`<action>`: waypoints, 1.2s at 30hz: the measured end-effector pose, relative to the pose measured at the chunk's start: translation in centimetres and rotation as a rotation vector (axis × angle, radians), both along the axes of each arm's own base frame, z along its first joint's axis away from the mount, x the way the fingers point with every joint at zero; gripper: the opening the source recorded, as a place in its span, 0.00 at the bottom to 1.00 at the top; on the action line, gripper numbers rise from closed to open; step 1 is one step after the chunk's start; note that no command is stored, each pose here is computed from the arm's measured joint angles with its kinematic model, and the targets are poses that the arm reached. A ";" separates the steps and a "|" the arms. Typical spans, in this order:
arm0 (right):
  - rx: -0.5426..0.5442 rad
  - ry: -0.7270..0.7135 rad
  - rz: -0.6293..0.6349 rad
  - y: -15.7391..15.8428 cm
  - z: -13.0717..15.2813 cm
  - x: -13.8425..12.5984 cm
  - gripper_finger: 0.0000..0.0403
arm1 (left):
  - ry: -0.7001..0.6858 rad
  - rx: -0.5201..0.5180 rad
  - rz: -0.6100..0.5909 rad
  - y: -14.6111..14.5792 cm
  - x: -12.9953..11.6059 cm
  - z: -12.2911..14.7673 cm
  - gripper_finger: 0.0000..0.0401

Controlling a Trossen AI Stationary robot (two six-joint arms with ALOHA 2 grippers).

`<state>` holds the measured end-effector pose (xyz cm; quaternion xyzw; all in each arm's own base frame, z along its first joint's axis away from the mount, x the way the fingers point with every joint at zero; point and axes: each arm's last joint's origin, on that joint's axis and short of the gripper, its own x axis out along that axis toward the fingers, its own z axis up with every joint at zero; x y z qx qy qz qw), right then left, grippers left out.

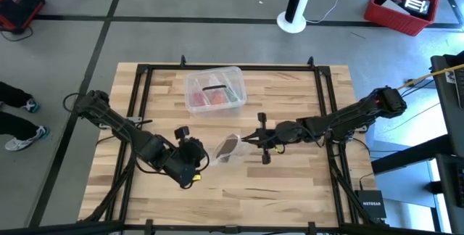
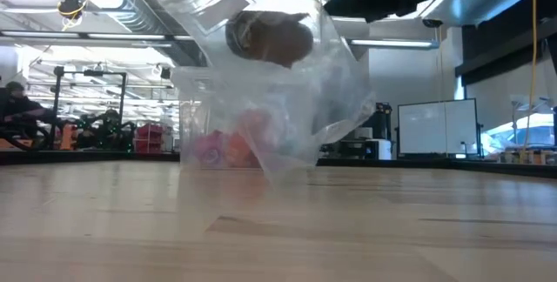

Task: Roll bandage
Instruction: Close the transparent zip bag

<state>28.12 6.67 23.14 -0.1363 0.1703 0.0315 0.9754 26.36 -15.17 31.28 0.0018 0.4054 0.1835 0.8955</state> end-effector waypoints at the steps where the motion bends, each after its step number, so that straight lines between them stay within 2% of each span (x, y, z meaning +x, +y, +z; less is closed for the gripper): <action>1: -0.001 0.005 -0.001 0.0 0.2 0.1 0.00 | 0.001 -0.012 0.003 -0.2 -0.1 -0.6 0.38; 8: -0.012 0.057 -0.002 0.0 -0.1 0.0 0.00 | 0.012 -0.078 0.024 -2.0 -1.7 -3.3 0.38; 12: -0.011 0.052 -0.003 0.0 -0.1 0.0 0.00 | -0.076 -0.143 -0.006 -3.0 -1.3 -5.4 0.38; 16: -0.009 0.044 -0.004 0.0 0.0 0.0 0.00 | -0.130 -0.134 0.022 -2.7 -1.5 -8.2 0.38; 19: -0.007 0.052 -0.006 0.0 -0.1 0.0 0.00 | -0.168 -0.154 0.032 -2.4 -2.2 -9.3 0.38; 23: -0.005 0.047 -0.007 0.0 0.0 0.0 0.00 | -0.326 -0.166 0.031 -2.1 -2.6 -9.7 0.38; 30: -0.009 0.046 -0.023 -0.1 0.0 0.0 0.00 | -0.538 -0.243 -0.016 -1.5 -2.4 -12.0 0.38; 33: -0.012 0.044 -0.032 -0.1 0.0 0.0 0.00 | -0.604 -0.228 0.003 -1.1 -2.5 -12.3 0.38; 36: -0.008 0.044 -0.039 -0.1 0.0 0.0 0.00 | -0.593 -0.216 0.014 -0.8 -2.6 -12.7 0.35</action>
